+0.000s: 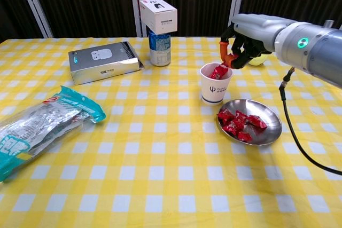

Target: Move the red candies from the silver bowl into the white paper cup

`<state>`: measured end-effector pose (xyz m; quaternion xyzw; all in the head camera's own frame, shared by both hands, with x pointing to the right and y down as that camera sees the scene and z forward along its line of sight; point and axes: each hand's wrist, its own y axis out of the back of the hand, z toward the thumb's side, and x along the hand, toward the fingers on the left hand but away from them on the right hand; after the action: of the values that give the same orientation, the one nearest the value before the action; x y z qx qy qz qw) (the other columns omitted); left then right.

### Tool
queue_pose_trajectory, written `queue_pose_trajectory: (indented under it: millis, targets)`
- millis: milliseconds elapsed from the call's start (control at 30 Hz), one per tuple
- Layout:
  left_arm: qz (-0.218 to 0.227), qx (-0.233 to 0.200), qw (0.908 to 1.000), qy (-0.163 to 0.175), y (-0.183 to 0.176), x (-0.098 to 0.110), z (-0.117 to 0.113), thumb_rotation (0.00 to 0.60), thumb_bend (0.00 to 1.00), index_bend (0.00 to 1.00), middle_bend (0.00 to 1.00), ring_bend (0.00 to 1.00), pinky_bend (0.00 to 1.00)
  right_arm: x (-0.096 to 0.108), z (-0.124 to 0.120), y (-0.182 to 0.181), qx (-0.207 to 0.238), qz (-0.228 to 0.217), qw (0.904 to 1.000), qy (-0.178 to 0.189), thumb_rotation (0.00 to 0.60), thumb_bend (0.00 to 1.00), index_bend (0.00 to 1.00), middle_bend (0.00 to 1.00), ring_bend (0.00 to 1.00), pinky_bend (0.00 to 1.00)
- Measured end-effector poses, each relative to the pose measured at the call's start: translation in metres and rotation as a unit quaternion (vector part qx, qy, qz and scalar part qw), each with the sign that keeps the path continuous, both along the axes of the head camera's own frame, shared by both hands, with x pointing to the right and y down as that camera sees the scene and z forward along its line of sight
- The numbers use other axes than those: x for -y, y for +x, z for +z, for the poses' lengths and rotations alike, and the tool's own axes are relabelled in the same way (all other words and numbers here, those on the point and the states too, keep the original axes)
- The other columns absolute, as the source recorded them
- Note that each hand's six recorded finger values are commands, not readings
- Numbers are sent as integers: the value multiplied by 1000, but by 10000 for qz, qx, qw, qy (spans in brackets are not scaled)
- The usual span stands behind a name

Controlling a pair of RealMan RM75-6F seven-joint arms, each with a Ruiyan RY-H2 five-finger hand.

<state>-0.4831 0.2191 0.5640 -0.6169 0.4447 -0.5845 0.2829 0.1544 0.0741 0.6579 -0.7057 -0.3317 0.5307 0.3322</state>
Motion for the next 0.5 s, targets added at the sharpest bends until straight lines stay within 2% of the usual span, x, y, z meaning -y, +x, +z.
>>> queue_pose_trajectory:
  millis: [167, 233, 333, 500]
  targets:
    - [-36, -15, 10000, -24, -1, 0, 0, 600, 50, 0, 0, 0, 0, 7, 8, -14, 26, -44, 10000, -23, 600, 604, 542, 728, 858, 885]
    - [-46, -16, 10000, -30, -2, 0, 0, 600, 50, 0, 0, 0, 0, 8, 12, -17, 14, -28, 10000, -46, 600, 595, 502, 728, 858, 885]
    - [-64, -18, 10000, -36, -2, 0, 0, 600, 50, 0, 0, 0, 0, 10, 19, -17, -40, 11, 9999, -92, 600, 487, 392, 728, 858, 885]
    - [-76, -19, 10000, -40, -3, 0, -1, 600, 50, 0, 0, 0, 0, 10, 27, -12, -153, 73, 9997, -159, 600, 434, 347, 728, 859, 885]
